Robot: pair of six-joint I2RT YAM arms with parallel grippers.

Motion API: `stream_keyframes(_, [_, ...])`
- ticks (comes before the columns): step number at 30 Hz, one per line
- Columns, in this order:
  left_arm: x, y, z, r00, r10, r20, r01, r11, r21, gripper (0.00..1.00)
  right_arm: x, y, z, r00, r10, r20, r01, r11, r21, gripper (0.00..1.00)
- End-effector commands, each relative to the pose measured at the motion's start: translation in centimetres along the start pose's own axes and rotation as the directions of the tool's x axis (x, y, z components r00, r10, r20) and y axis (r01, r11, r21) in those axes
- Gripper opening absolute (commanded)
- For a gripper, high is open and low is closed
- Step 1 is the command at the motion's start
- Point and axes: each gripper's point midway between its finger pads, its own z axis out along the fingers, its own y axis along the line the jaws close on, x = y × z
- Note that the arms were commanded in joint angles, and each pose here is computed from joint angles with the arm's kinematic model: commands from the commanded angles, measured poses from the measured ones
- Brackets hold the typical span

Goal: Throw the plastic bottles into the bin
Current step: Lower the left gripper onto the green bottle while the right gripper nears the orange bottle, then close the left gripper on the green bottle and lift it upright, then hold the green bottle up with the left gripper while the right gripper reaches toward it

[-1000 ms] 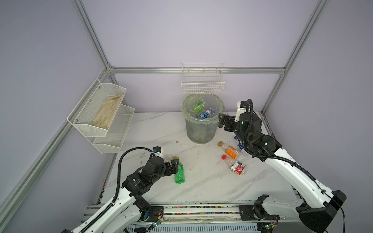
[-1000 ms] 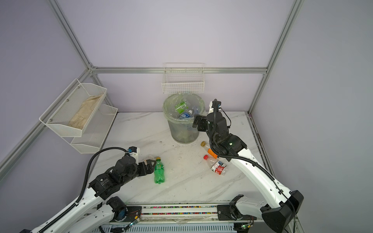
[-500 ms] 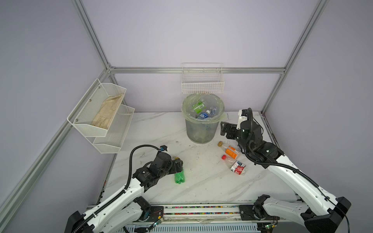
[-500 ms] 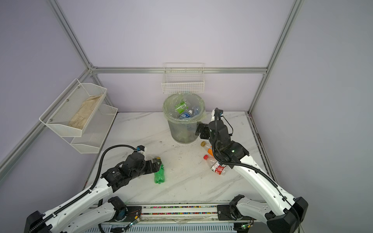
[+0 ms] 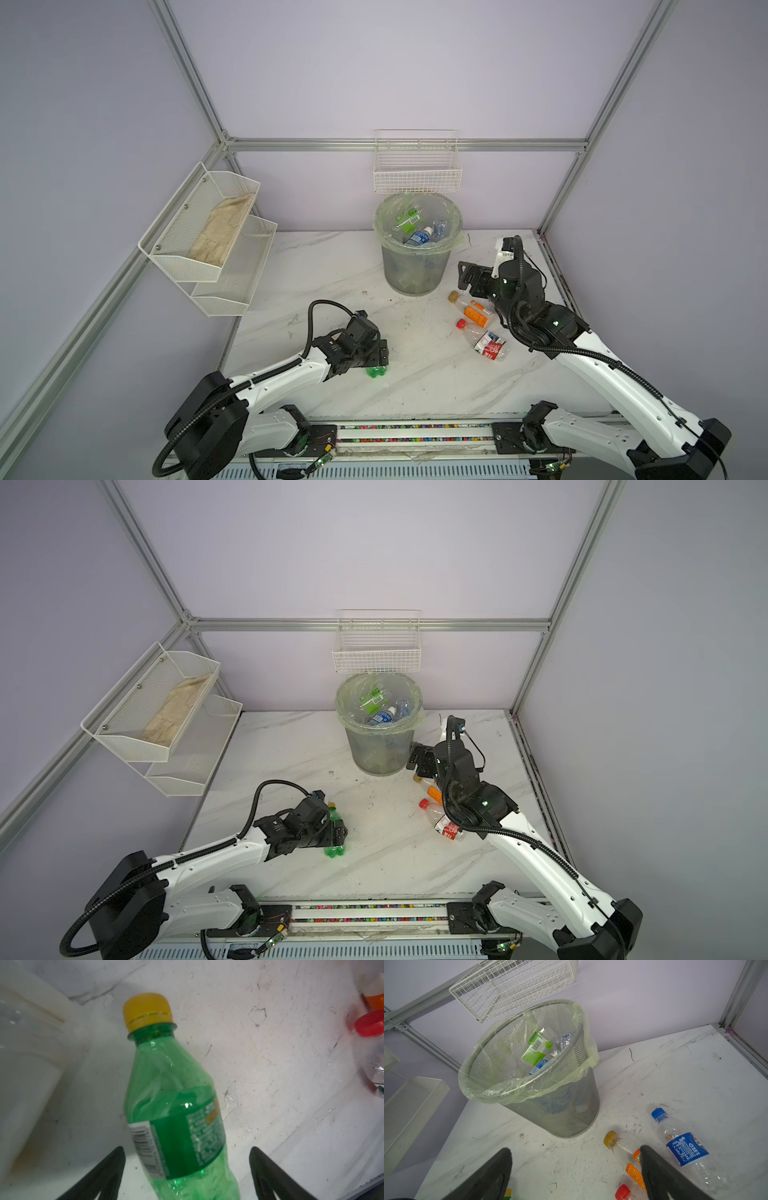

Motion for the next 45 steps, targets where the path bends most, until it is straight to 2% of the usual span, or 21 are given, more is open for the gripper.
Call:
stream_keyframes(1, [-0.5, -1.4, 0.4, 1.000, -0.008, 0.001, 0.008, 1.000, 0.027, 0.88, 0.1, -0.6, -0.7, 1.000, 0.021, 0.001, -0.021, 1.000, 0.008, 0.97])
stream_keyframes(4, [-0.2, -1.5, 1.0, 1.000, 0.000, -0.015, 0.000, 1.000, 0.012, 0.84, 0.2, -0.8, -0.9, 1.000, 0.021, 0.001, -0.021, 1.000, 0.013, 0.97])
stream_keyframes(5, [-0.1, -1.6, 1.1, 1.000, 0.004, -0.017, -0.004, 1.000, 0.009, 0.79, 0.3, -0.9, -0.9, 1.000, 0.021, 0.001, -0.021, 1.000, 0.014, 0.97])
stream_keyframes(8, [-0.4, -2.1, 0.9, 1.000, 0.014, -0.009, -0.014, 1.000, 0.017, 0.51, 0.3, -1.0, -1.1, 1.000, 0.023, 0.002, -0.023, 1.000, 0.014, 0.97])
stream_keyframes(10, [-0.7, -2.4, 0.6, 1.000, 0.021, 0.004, -0.021, 0.999, 0.027, 0.37, 0.4, -1.1, -1.2, 1.000, 0.024, 0.003, -0.024, 1.000, 0.015, 0.97])
stream_keyframes(13, [-1.2, -2.8, -0.2, 0.999, 0.026, 0.033, -0.027, 0.999, 0.044, 0.25, 0.3, -1.2, -1.4, 1.000, 0.028, 0.005, -0.028, 1.000, 0.014, 0.97])
stream_keyframes(15, [-1.6, -3.1, -0.8, 0.998, 0.023, 0.058, -0.027, 0.998, 0.056, 0.20, 0.4, -1.2, -1.5, 1.000, 0.031, 0.004, -0.031, 0.999, 0.012, 0.97])
stream_keyframes(21, [-3.3, -4.2, -4.0, 0.984, 0.040, 0.172, -0.062, 0.990, 0.123, 0.10, 1.3, -1.2, -1.3, 0.999, 0.033, -0.021, -0.033, 0.999, -0.002, 0.97])
stream_keyframes(31, [-5.3, -4.2, -9.0, 0.938, 0.003, 0.345, -0.073, 0.979, 0.192, 0.02, 3.2, -0.5, -0.6, 0.996, 0.025, -0.085, -0.029, 0.998, -0.050, 0.97])
stream_keyframes(45, [-6.4, -3.7, -13.4, 0.877, -0.038, 0.478, -0.098, 0.961, 0.257, 0.00, 6.3, 0.5, 0.8, 0.983, 0.045, -0.180, -0.066, 0.992, -0.110, 0.97])
